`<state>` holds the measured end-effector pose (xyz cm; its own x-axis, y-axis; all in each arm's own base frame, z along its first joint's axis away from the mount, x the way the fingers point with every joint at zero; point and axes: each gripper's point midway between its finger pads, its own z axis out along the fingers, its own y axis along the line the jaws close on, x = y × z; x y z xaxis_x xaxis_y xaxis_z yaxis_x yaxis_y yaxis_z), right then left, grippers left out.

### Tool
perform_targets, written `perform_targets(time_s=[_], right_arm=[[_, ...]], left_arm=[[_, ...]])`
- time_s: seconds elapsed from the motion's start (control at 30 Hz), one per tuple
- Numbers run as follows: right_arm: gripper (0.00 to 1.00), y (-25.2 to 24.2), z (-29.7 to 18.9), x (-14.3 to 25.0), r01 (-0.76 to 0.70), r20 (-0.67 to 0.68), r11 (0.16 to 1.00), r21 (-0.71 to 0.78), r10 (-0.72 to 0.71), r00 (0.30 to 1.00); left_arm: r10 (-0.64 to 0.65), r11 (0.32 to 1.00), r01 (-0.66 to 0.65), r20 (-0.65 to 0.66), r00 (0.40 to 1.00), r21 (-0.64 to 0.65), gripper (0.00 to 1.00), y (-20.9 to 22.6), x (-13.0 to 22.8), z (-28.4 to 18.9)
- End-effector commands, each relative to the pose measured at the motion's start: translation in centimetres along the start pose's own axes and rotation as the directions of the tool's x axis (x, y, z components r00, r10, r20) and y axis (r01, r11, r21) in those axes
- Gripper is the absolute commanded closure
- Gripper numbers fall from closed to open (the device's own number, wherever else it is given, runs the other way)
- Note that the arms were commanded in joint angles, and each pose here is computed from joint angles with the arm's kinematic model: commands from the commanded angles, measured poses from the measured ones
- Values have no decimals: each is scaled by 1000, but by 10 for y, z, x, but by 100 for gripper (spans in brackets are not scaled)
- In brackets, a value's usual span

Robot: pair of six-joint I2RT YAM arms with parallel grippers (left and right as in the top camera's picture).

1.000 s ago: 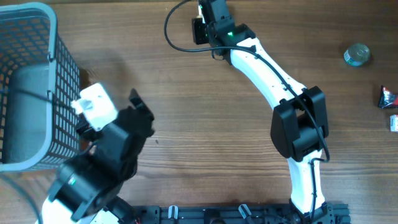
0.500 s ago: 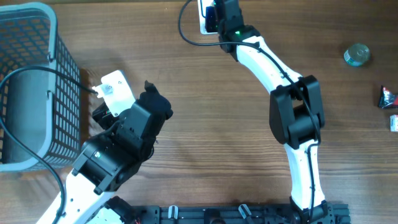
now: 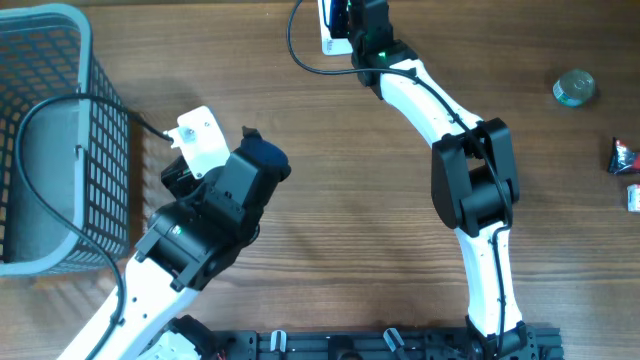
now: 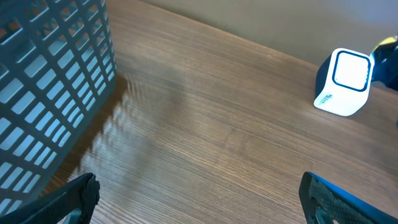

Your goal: Scan the item barcode

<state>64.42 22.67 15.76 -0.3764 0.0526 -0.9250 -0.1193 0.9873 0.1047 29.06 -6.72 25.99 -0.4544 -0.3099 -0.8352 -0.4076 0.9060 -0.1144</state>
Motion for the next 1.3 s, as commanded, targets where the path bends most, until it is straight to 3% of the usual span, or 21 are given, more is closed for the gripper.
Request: perform_targets(time_s=[0.0, 0.37, 0.9, 1.27], right_arm=[[48, 2, 9, -3, 3, 54, 1000, -5, -2, 999], [46, 6, 26, 18, -1, 72, 1000, -17, 2, 997], [47, 9, 23, 19, 17, 50, 1000, -19, -16, 999], [51, 6, -44, -52, 94, 14, 996, -4, -94, 996]], left_arm=[[-17, 1000, 17, 3, 1000, -1, 0, -4, 0, 5], [-30, 1000, 30, 27, 999, -4, 0, -5, -5, 5], [-23, 1000, 23, 22, 999, -9, 0, -6, -3, 7], [-22, 1000, 22, 21, 1000, -9, 0, -6, -3, 7]])
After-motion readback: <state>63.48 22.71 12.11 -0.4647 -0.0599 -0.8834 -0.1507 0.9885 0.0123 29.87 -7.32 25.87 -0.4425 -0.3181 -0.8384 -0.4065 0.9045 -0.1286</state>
